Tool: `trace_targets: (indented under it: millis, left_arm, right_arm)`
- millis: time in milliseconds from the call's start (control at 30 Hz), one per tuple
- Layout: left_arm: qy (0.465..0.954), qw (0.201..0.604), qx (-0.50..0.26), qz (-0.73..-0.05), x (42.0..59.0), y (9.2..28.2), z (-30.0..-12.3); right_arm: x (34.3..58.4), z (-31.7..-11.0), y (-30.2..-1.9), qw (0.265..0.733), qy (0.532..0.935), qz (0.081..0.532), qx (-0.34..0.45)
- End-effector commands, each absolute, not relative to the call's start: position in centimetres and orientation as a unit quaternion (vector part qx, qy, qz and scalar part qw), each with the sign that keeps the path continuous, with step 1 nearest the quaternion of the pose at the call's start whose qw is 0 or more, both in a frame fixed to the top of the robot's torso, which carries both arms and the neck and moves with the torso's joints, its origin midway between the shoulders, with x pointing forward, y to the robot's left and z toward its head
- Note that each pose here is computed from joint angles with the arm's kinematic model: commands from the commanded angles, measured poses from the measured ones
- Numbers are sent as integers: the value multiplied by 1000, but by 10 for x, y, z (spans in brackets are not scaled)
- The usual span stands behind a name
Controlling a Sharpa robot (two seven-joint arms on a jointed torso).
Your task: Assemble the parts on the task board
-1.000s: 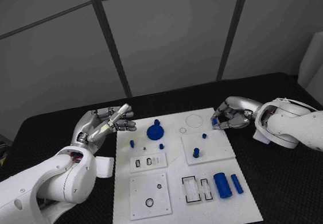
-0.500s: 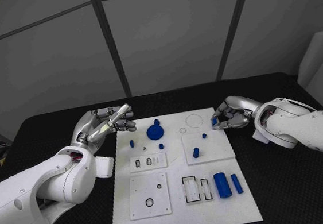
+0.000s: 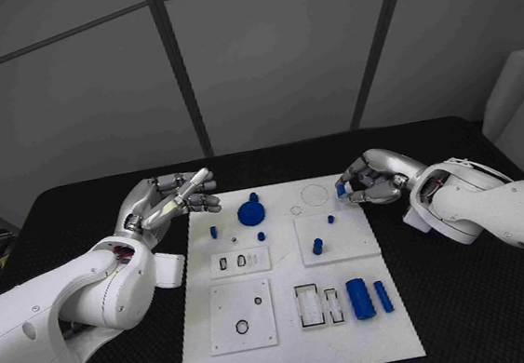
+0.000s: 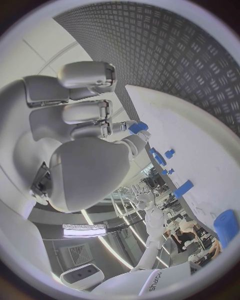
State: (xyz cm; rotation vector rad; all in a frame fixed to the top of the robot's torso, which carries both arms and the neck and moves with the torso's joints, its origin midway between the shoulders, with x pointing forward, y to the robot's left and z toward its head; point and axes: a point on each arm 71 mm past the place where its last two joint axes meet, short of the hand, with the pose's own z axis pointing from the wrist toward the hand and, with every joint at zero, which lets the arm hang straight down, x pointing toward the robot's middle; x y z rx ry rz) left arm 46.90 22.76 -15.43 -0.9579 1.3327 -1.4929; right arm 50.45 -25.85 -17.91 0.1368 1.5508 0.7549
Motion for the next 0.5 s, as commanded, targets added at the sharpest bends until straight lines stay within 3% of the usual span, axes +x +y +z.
trace_targets:
  millis: [33, 200, 500]
  left_arm:
    - [539, 443, -380, -607, 468, 227, -153]
    - [540, 443, -381, -606, 468, 228, -153]
    - [538, 445, -385, -604, 470, 231, -154]
  right_arm:
    - [500, -169, -249, 657, 667, 341, 87]
    - [493, -158, -222, 646, 670, 356, 82]
    - [485, -154, -147, 626, 678, 383, 36]
